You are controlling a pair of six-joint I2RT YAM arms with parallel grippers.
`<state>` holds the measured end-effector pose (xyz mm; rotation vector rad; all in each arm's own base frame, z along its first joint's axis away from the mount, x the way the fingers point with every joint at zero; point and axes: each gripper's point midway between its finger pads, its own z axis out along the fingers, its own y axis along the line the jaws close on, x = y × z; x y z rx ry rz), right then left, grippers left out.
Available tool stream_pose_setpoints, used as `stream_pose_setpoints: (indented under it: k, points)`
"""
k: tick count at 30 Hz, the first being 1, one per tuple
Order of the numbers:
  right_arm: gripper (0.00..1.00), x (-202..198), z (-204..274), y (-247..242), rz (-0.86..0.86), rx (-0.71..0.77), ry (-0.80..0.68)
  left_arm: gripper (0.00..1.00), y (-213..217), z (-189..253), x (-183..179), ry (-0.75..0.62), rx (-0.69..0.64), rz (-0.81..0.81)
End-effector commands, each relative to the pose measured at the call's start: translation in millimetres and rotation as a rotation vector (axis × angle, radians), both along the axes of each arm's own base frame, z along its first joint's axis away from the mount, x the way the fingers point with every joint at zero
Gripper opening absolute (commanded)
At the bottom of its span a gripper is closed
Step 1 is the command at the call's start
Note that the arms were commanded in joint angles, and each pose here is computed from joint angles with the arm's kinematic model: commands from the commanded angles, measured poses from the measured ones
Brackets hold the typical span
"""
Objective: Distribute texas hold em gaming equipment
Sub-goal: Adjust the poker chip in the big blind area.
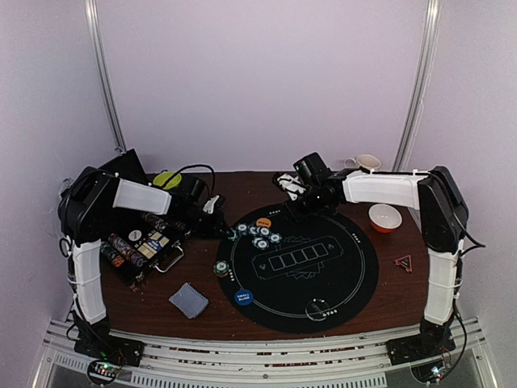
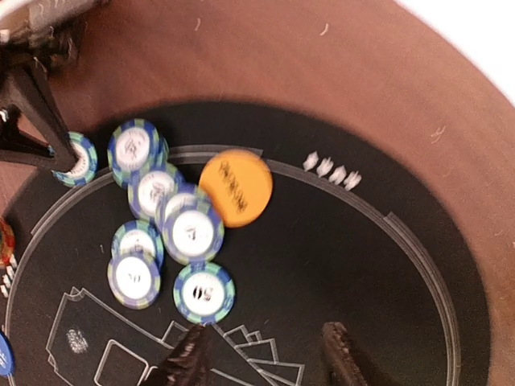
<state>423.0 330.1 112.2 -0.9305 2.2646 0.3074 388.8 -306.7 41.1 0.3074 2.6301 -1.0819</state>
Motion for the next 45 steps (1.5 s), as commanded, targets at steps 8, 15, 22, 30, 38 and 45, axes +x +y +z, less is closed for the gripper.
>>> stream_pose_setpoints:
  k: [8,15,22,30,38,45]
  points:
    - [0.34,-39.0,-80.8,15.3,0.049,-0.107,0.199,0.00,-17.8,-28.7,-6.4,0.063,-0.030,-0.039]
    - [0.26,-33.1,-97.8,24.1,0.036,-0.133,0.200,0.07,-18.0,-38.5,14.1,0.044,0.025,-0.009]
    - [0.21,-22.7,-101.5,42.8,0.031,-0.107,0.166,0.21,-9.2,-38.7,25.8,0.016,0.104,0.010]
    - [0.21,-6.3,-87.7,60.9,0.010,-0.049,0.134,0.43,2.7,-28.0,28.2,-0.024,0.179,0.014]
    - [0.27,-9.9,-35.5,52.8,0.010,-0.024,0.062,0.60,18.5,-3.2,45.2,-0.121,0.298,0.037]
    - [0.28,-48.3,-29.5,51.7,0.048,0.000,0.115,0.64,21.8,38.2,55.7,-0.233,0.306,0.038]
